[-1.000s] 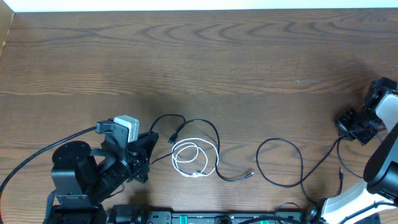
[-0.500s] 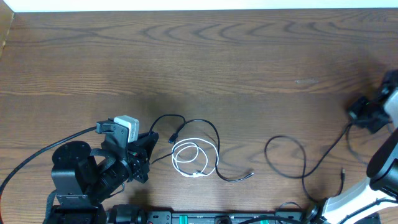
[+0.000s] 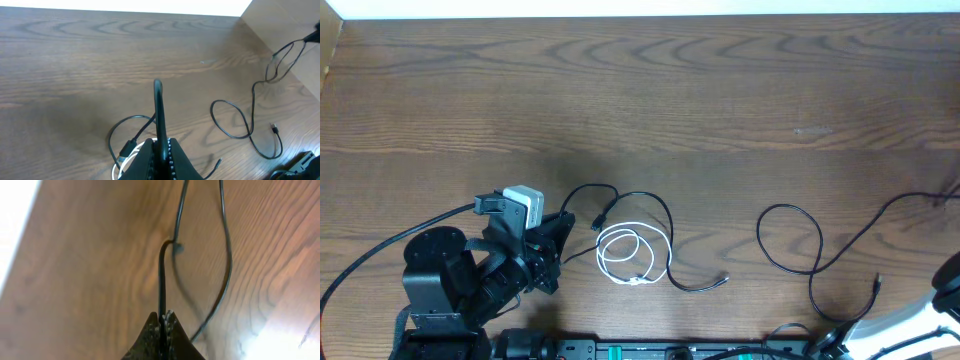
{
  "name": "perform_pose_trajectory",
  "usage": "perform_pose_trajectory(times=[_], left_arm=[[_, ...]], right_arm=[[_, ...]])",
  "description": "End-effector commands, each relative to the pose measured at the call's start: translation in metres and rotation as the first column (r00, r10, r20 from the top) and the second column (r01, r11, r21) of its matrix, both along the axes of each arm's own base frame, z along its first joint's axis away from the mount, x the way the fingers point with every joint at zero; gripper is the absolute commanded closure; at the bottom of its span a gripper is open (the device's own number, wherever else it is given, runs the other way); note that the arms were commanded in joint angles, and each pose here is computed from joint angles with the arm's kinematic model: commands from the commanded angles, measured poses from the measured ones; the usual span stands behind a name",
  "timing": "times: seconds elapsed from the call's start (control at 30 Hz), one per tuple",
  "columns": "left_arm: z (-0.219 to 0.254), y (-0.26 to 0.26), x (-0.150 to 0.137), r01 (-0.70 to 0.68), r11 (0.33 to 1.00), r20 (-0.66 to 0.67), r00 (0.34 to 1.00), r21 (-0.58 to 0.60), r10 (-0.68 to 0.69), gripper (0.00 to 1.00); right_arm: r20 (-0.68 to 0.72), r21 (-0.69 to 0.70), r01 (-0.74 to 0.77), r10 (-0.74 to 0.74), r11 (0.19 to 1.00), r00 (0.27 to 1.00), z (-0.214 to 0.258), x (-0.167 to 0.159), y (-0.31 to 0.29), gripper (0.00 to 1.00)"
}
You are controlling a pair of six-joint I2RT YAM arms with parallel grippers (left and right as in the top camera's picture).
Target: Untangle cables
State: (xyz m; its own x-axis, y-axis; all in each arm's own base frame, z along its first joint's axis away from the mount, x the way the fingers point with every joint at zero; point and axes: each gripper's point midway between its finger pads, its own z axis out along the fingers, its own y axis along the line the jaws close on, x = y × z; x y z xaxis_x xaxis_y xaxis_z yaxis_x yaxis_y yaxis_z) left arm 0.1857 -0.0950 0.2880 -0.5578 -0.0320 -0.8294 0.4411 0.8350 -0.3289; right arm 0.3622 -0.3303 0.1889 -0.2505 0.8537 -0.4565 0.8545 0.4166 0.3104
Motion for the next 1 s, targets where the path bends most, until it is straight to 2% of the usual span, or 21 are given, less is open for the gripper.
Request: perform_pose_trajectory(times=[0.0, 0.03, 0.07, 0.1, 0.17, 0.33, 0.47, 0.63, 0.8, 0.87, 0.97], left_arm=[[0.002, 0.0, -0.001, 0.002, 1.0, 0.004, 1.0, -0.003, -0.002, 0.93], [0.002, 0.0, -0.002, 0.003, 1.0, 0.002, 1.0, -0.003, -0.003, 0.92], [0.002, 0.0, -0.002, 0.002, 1.0, 0.001, 1.0, -0.003, -0.002, 0.92], [0.002, 0.0, -0.002, 0.003, 1.0, 0.0, 1.0, -0.003, -0.003, 0.93], [0.002, 0.0, -0.002, 0.003, 1.0, 0.0, 1.0, -0.003, -0.003, 0.93], [0.002, 0.0, -0.002, 0.003, 1.0, 0.0, 1.0, -0.003, -0.003, 0.93], [0.002, 0.0, -0.002, 0.003, 1.0, 0.0, 1.0, -0.002, -0.003, 0.93], [0.002, 0.0, -0.002, 0.003, 1.0, 0.001, 1.0, -0.002, -0.003, 0.93], [0.003, 0.0, -0.001, 0.002, 1.0, 0.01, 1.0, -0.002, -0.002, 0.92], [0.004, 0.0, 0.0, 0.002, 1.0, 0.015, 1.0, -0.002, -0.002, 0.92], [0.005, 0.0, 0.0, 0.002, 1.0, 0.017, 1.0, -0.002, -0.002, 0.92]], right_arm=[[0.108, 0.083, 0.005, -0.014, 0.997, 0.994, 0.019, 0.003, 0.002, 0.99], [0.118, 0.103, -0.001, -0.011, 0.995, 0.993, 0.019, 0.002, 0.003, 0.9], [0.122, 0.12, -0.005, -0.009, 0.993, 0.993, 0.019, 0.001, 0.005, 0.58], [0.12, 0.144, -0.01, -0.007, 0.99, 0.993, 0.017, -0.002, 0.008, 0.32], [0.096, 0.17, -0.005, -0.011, 0.986, 0.995, 0.012, -0.007, 0.013, 0.02], [0.043, 0.225, -0.026, 0.016, 0.974, 0.999, 0.003, -0.014, 0.031, 0.01], [-0.04, 0.284, -0.171, 0.19, 0.943, 0.981, -0.008, -0.014, 0.078, 0.01], [-0.172, 0.416, -0.236, 0.331, 0.878, 0.928, -0.02, -0.029, 0.143, 0.01], [-0.305, 0.531, -0.113, 0.314, 0.84, 0.899, -0.034, -0.043, 0.196, 0.01], [-0.31, 0.544, -0.144, 0.357, 0.827, 0.881, -0.041, -0.042, 0.21, 0.01], [-0.317, 0.553, -0.254, 0.482, 0.794, 0.817, -0.052, -0.045, 0.234, 0.01]])
